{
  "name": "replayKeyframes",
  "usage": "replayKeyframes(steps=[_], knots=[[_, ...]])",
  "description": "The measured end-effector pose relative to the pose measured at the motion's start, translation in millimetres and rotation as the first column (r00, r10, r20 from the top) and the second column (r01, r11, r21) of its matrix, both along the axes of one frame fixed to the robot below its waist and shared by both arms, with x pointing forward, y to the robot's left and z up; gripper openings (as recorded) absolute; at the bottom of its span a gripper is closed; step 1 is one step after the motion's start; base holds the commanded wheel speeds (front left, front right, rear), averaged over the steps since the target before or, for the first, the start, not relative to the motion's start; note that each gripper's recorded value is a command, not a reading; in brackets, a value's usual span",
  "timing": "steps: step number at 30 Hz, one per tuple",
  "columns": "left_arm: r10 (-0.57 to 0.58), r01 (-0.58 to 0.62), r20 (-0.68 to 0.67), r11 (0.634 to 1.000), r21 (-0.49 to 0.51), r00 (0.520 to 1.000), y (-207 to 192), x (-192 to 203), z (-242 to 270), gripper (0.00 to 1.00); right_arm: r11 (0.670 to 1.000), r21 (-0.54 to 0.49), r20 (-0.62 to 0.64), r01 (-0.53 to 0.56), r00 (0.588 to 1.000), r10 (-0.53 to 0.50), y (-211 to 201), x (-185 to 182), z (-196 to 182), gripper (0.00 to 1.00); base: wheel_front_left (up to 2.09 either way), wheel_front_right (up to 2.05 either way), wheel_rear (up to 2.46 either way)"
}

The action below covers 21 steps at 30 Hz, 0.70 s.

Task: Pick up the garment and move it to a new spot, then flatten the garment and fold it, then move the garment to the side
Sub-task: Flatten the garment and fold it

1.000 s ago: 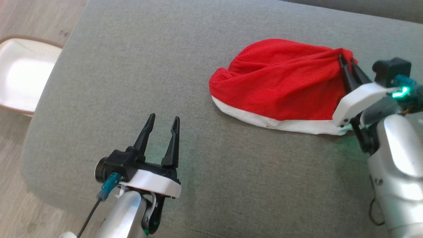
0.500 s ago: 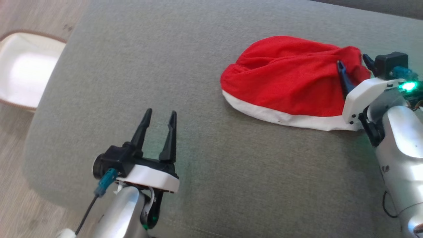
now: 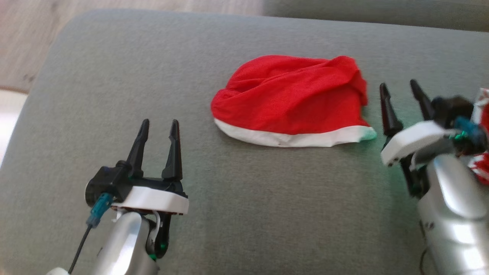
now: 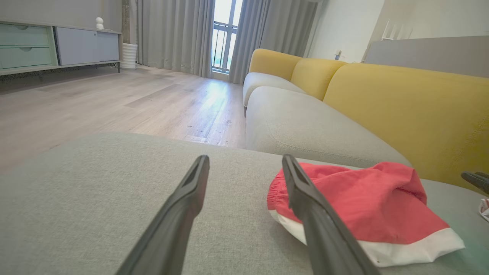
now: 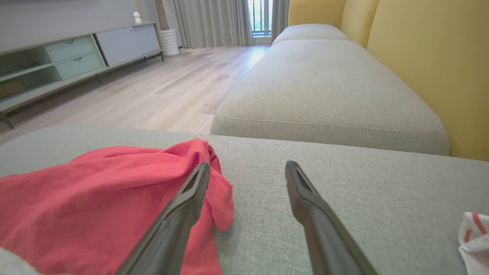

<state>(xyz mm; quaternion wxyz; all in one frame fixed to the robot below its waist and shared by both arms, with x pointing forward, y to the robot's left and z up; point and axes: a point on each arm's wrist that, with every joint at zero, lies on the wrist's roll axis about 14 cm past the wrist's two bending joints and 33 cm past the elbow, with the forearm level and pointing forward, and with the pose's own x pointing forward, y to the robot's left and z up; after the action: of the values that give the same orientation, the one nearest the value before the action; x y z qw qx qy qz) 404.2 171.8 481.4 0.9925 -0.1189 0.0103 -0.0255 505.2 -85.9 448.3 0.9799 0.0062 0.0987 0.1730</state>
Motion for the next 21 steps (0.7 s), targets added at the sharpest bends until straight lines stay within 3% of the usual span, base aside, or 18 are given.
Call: replayKeyframes(steps=[7,13,21], knots=[[-0.036,0.036,0.029,0.999,-0.005,0.999,-11,5,9,1.00,0.990,0.105,0.029,0.093,0.995,-0.096,-16,-39,3,1.00,0.00,0.00,0.00],[-0.057,0.057,0.011,0.998,-0.005,0.998,-18,4,2,1.00,0.983,0.119,-0.015,0.138,0.990,-0.137,-28,-64,-12,1.00,0.00,0.00,0.00],[-0.098,0.098,-0.060,0.995,-0.001,0.993,-27,9,-23,1.00,0.981,0.124,-0.017,0.152,0.988,-0.151,-33,-60,-10,1.00,0.00,0.00,0.00]])
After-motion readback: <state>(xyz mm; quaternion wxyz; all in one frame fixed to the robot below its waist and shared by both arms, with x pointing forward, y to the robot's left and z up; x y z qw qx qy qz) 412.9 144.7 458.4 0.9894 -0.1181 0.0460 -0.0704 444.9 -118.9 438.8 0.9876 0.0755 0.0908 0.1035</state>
